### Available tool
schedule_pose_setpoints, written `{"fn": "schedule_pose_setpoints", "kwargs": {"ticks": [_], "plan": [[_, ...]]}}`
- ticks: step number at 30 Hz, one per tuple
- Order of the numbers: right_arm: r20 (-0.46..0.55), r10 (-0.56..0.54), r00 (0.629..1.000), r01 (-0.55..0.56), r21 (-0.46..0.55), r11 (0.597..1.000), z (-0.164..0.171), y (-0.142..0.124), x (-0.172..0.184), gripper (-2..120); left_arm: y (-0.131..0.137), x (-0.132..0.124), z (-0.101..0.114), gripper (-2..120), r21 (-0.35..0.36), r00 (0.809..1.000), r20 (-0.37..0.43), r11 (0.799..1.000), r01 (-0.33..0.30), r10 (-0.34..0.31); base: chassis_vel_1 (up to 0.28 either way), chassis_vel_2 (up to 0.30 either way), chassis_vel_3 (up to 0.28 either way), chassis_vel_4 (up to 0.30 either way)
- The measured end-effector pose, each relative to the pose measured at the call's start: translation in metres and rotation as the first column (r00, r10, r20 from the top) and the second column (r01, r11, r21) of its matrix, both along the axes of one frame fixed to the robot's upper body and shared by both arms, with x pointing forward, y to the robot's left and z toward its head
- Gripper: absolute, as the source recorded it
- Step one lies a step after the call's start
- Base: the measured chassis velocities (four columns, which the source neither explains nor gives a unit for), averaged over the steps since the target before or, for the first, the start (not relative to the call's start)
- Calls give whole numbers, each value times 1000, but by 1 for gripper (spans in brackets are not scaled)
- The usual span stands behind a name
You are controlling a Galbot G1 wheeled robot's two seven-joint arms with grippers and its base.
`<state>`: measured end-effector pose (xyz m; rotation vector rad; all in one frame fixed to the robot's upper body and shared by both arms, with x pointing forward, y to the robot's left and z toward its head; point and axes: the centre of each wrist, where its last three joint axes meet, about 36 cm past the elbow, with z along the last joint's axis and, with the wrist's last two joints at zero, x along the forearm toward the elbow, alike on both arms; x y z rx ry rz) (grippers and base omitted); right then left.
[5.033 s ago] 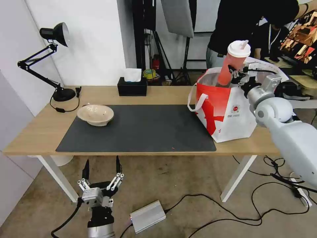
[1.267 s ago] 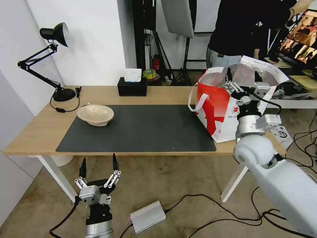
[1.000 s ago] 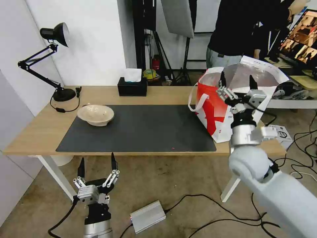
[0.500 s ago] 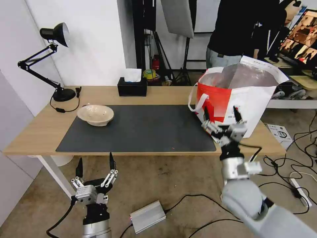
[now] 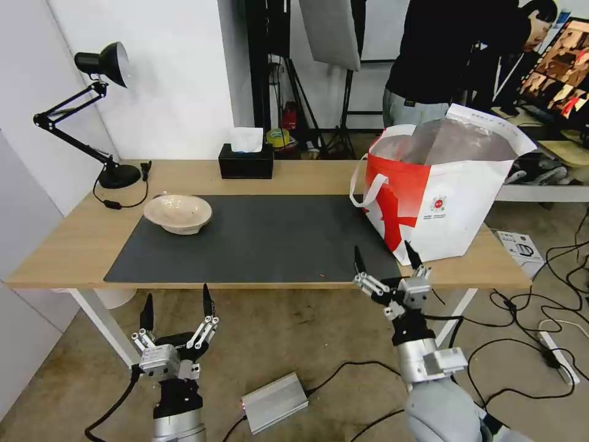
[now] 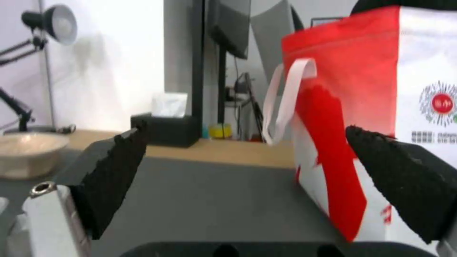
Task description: Pick up the trash from the table and place it into the takeout bag.
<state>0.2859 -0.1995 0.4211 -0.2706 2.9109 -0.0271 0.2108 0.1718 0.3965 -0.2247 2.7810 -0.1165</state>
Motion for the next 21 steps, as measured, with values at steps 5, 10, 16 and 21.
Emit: {"fn": "schedule_pose_setpoints", "kwargs": {"ticks": [5, 10, 16, 21], "plan": [[-60, -1, 998, -1, -27, 1000, 2, -2, -10, 100, 0, 0, 0, 100, 1, 1000, -1, 1000, 0, 0, 0, 0, 0, 0], [-100, -8, 995, 4, -45, 999, 3, -3, -16, 100, 0, -1, -1, 100, 0, 1000, -5, 1000, 1, -1, 0, 0, 0, 0], [-112, -17, 994, 11, -55, 998, 2, -4, -19, 100, 0, -1, -2, 100, 0, 1000, -7, 1000, 1, -1, 0, 0, 0, 0], [-119, -32, 992, 25, -52, 998, 5, 0, -21, 100, 0, -1, -2, 100, 0, 1000, -7, 1000, 1, -1, 0, 0, 0, 0]]}}
